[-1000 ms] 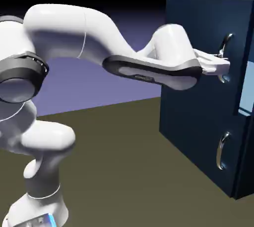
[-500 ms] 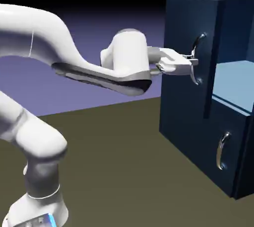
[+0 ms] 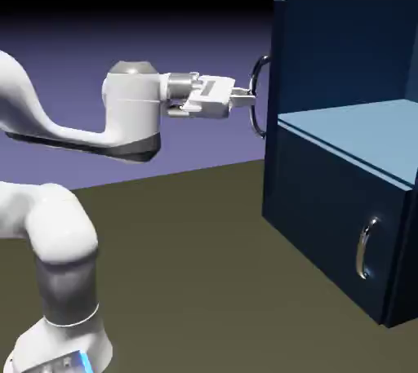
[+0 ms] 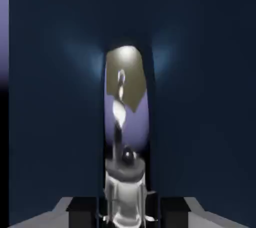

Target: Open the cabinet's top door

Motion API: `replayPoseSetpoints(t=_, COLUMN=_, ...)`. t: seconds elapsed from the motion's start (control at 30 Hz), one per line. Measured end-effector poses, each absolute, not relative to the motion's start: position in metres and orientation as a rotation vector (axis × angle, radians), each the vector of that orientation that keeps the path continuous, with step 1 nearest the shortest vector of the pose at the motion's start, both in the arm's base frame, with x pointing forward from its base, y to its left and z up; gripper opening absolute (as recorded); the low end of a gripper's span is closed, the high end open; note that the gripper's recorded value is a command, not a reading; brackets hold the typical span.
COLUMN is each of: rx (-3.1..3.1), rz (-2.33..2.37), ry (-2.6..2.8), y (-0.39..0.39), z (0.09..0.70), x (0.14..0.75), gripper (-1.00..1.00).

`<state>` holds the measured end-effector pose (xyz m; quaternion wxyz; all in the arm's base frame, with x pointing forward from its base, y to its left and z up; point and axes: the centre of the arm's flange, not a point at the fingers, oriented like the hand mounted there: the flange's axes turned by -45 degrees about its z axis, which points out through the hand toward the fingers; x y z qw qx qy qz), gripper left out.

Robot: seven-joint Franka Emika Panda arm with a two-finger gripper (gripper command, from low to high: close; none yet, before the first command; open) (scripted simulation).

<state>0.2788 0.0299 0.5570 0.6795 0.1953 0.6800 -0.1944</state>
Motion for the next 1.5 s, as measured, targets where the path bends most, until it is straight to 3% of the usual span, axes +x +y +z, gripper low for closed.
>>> replayPoseSetpoints(t=0.87, rx=0.795, rz=-0.795, ry=1.421, y=0.243, z=0.557, x=0.162, gripper=-1.00)
replayPoseSetpoints(t=1.5, rx=1.051, rz=-1.052, ry=1.302, y=0.421, z=0.557, x=0.143, gripper=-1.00)
